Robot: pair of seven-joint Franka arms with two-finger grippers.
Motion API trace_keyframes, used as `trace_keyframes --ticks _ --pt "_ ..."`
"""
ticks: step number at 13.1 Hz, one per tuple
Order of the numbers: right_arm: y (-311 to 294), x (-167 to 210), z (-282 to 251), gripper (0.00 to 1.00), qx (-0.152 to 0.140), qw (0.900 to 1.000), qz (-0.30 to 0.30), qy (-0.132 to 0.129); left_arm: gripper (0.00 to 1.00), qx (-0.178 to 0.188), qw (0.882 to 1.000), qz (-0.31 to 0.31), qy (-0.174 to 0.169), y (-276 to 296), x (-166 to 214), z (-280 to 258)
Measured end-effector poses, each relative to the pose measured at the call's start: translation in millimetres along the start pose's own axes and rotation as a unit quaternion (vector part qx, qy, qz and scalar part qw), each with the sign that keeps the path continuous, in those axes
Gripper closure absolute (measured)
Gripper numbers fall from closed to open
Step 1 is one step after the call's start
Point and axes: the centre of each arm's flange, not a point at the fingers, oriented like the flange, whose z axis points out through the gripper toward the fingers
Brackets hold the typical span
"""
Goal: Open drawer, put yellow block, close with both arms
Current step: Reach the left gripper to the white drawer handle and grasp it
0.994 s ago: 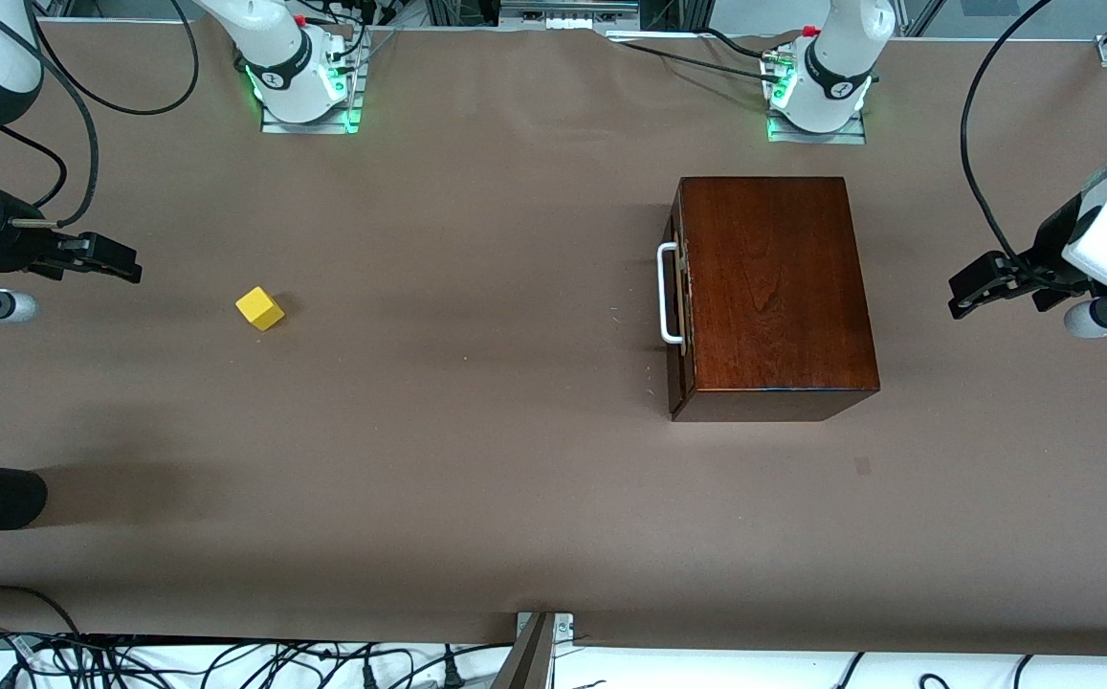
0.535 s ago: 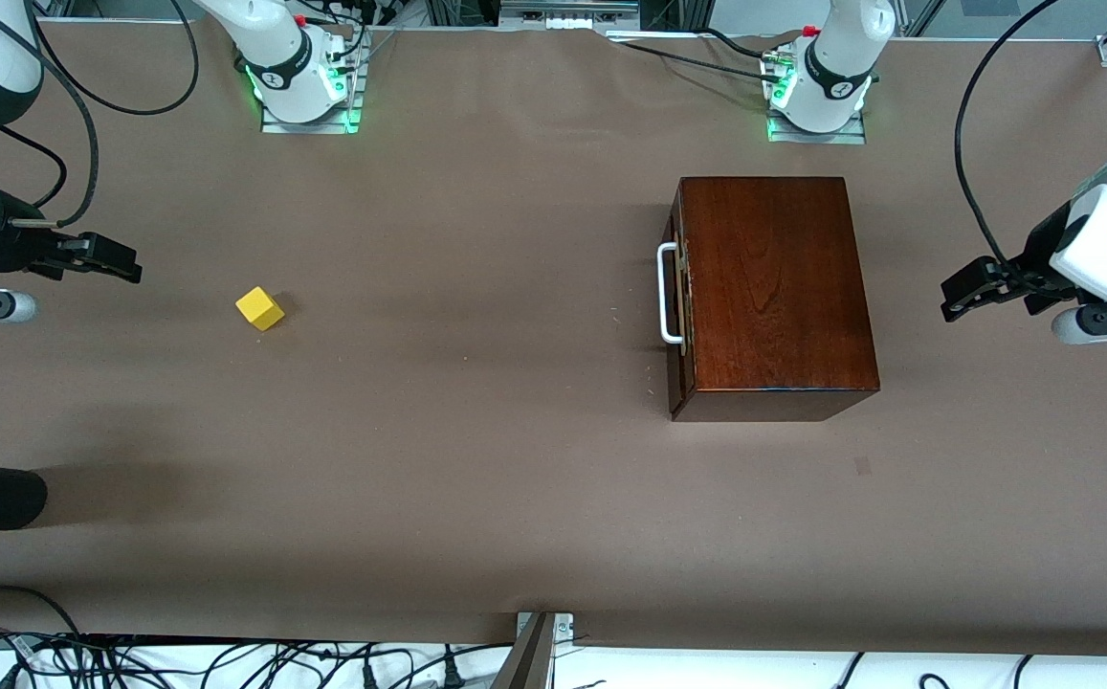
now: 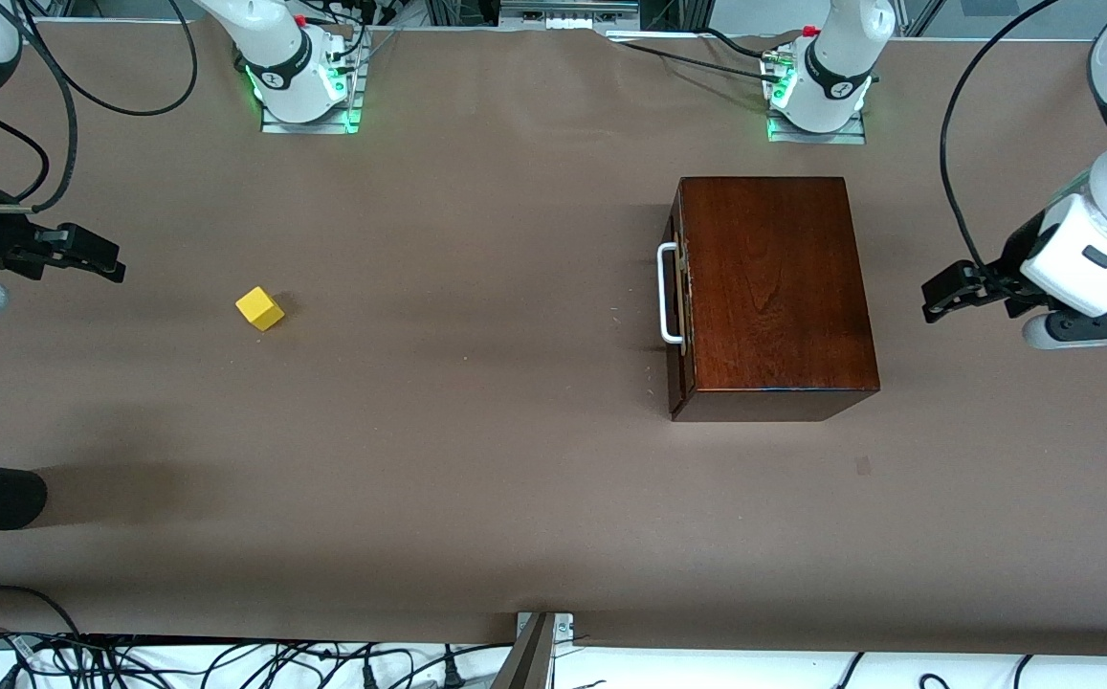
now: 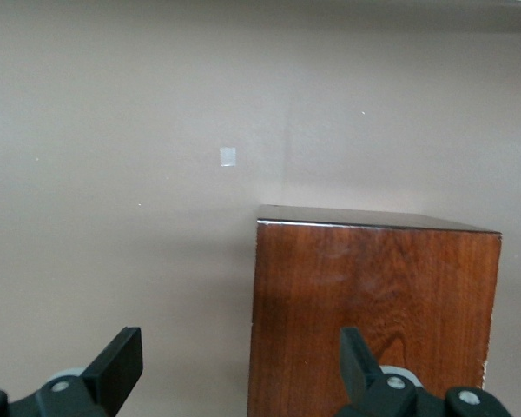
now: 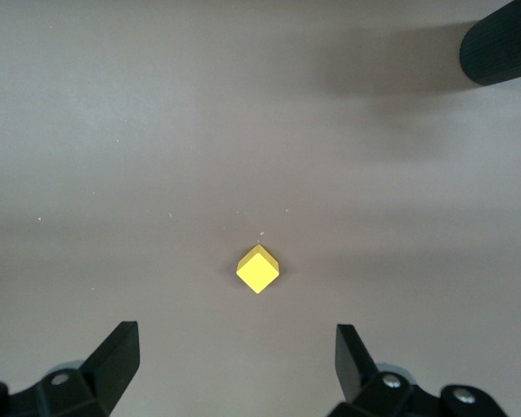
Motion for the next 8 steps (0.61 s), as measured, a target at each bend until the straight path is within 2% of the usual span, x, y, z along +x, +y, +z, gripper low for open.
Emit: trace_keyframes --ticks 5,8 --pt "-4.3 -0.1 -0.3 0.0 0.0 1.0 -0.004 0.0 0.0 0.003 1.0 0.006 -0.018 90.2 -26.2 6.0" --pt "-4.7 -0.1 -0.4 0.0 0.0 1.0 -0.004 0.0 0.0 0.016 0.999 0.003 -0.045 170.9 -48.8 40.2"
